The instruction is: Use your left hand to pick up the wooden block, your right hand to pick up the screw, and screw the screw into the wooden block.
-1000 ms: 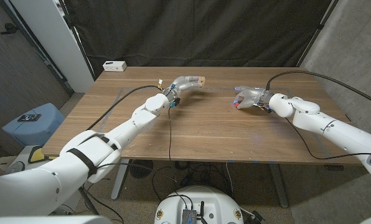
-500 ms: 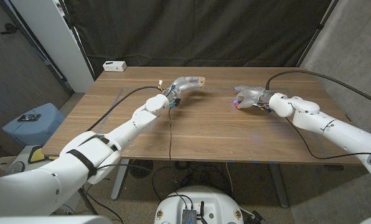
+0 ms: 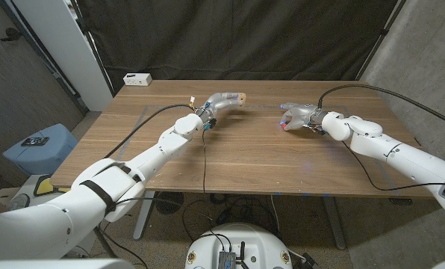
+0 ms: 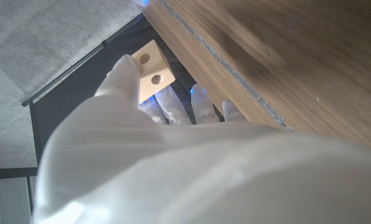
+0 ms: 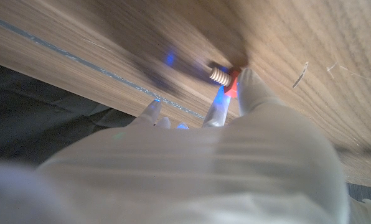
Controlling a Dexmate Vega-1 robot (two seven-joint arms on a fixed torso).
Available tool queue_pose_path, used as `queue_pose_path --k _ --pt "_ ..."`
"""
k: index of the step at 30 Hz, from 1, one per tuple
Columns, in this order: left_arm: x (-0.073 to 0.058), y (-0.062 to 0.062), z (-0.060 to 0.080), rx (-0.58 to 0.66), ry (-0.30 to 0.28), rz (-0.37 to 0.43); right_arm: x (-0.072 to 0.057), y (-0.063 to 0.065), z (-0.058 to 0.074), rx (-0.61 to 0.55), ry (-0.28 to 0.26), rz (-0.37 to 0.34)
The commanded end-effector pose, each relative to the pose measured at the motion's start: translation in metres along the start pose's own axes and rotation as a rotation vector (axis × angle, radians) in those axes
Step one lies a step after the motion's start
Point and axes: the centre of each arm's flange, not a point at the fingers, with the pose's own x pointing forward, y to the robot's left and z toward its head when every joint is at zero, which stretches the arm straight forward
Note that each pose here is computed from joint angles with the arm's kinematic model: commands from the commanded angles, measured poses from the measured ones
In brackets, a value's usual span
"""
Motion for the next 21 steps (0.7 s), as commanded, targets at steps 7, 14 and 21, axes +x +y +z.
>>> queue_pose_path --k 7,14,21 --pt "-0.0003 -0.0012 -0.0048 -0.023 0.010 -0.001 -0.0009 -0.0020 -0.0012 -0.001 0.003 -0.014" --pt "0.0004 -0.0012 -0.0056 -0.028 0.012 -0.002 -0.0020 -0.0045 -0.0028 0.017 0.003 -0.027" --pt "0.0010 -0.0017 -0.0065 -0.031 0.015 -0.005 -0.0040 -0.0072 -0.0051 0.064 0.000 -0.048"
